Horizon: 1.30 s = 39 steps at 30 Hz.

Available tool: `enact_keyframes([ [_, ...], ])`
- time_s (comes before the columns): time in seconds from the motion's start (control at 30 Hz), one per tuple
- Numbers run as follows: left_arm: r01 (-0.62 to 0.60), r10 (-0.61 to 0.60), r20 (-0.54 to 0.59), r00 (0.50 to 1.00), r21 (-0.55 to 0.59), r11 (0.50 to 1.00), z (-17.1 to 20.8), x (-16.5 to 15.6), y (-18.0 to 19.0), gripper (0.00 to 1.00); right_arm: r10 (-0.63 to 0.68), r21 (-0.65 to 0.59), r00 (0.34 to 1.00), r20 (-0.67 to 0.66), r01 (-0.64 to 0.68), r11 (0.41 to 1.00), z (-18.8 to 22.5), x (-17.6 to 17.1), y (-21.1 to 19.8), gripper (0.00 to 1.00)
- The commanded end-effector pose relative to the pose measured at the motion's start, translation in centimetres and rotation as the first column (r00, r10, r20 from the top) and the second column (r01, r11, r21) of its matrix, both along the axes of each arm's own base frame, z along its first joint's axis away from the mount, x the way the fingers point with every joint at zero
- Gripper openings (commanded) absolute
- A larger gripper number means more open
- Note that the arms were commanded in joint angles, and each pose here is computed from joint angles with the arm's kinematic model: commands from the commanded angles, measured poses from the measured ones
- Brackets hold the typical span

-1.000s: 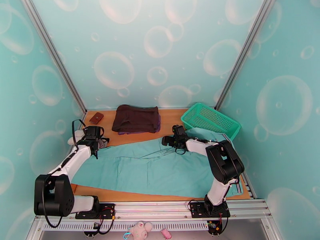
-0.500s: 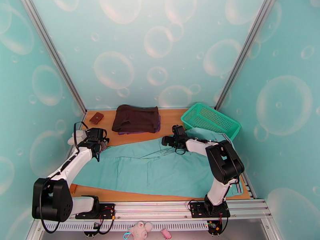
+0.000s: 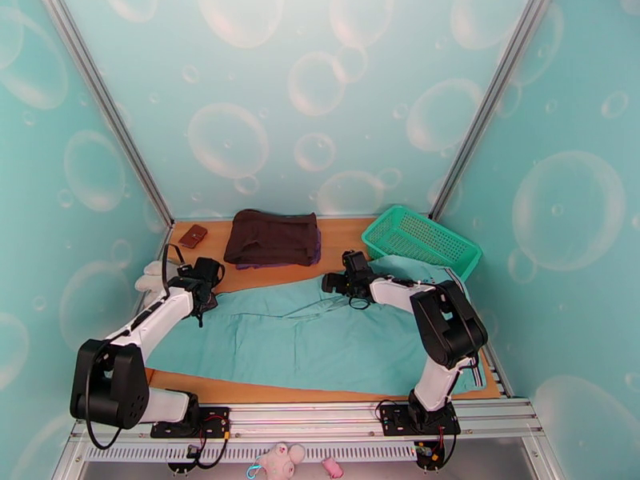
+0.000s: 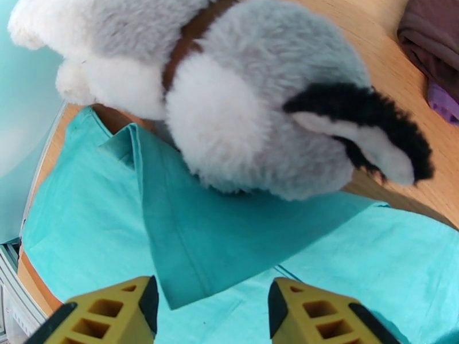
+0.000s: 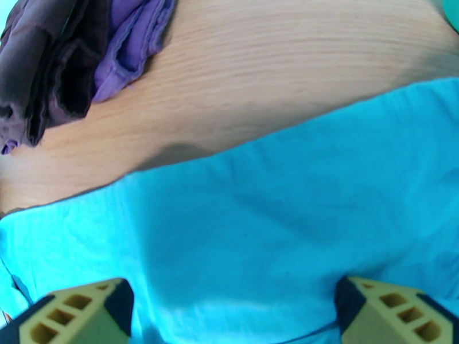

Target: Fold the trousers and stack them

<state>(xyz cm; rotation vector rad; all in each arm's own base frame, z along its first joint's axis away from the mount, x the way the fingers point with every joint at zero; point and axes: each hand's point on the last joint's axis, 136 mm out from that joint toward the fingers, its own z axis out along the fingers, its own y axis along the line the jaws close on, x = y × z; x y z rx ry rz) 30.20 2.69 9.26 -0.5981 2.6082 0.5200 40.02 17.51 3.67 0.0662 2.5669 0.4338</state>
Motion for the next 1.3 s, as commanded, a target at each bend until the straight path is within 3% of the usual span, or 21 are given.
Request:
enact_keyframes([
  [0.0,-0.045,0.054,-0.065,0.996,0.12,0.992,0.2,-0.8,1.6,0.55,0.022,-0.017,0.994,-0.104,-0.024,1.0,-2.1,-2.0,0.4,0.97],
  [0.2,-0.025,0.03,-0.057,0.998,0.087,0.996,-0.3,-0.2,1.1,0.53,0.012,-0.038,0.995,-0.101,-0.016,0.999,-1.8,-2.0,-0.1,0.97],
  [0.23,-0.022,0.029,-0.067,0.997,0.095,0.995,-0.4,-0.3,1.2,0.47,0.009,-0.036,0.995,-0.101,-0.012,0.999,-1.8,-2.0,-0.3,0.97],
  [0.4,-0.01,0.014,-0.048,0.999,0.08,0.997,0.1,-0.5,1.3,0.0,-0.075,-0.007,0.984,-0.16,0.075,0.997,-3.5,-3.1,-2.7,0.97],
  [0.53,0.017,-0.018,0.06,0.998,0.019,1.0,3.4,-0.1,0.4,0.0,-0.181,0.054,0.952,-0.246,0.2,0.978,-6.1,-5.9,-5.6,0.97],
  [0.7,0.094,-0.076,0.233,0.969,-0.065,0.994,8.9,0.8,-0.8,0.0,-0.248,0.086,0.936,-0.251,0.277,0.957,-5.8,-8.0,-7.2,0.95],
  [0.8,0.143,-0.116,0.272,0.955,-0.084,0.986,10.2,1.2,-1.5,0.0,-0.279,0.092,0.928,-0.246,0.309,0.947,-5.3,-9.0,-7.6,0.95],
  [0.97,0.254,-0.248,0.076,0.966,-0.078,0.964,5.6,0.0,-3.5,0.47,-0.313,0.051,0.926,-0.213,0.331,0.942,-4.1,-10.1,-8.4,0.95],
  [1.07,0.336,-0.341,-0.026,0.94,-0.118,0.934,3.1,-0.2,-6.7,0.48,-0.336,-0.059,0.932,-0.137,0.331,0.942,-2.3,-9.5,-9.3,0.95],
  [1.17,0.313,-0.32,-0.118,0.94,-0.074,0.947,0.7,-0.6,-7.2,0.49,-0.302,-0.166,0.953,0.018,0.301,0.939,1.6,-7.9,-8.4,0.96],
  [1.27,0.306,-0.307,-0.218,0.926,-0.043,0.951,-1.8,-1.1,-7.6,0.48,-0.253,-0.168,0.962,0.102,0.268,0.949,4.7,-6.5,-6.3,0.97],
])
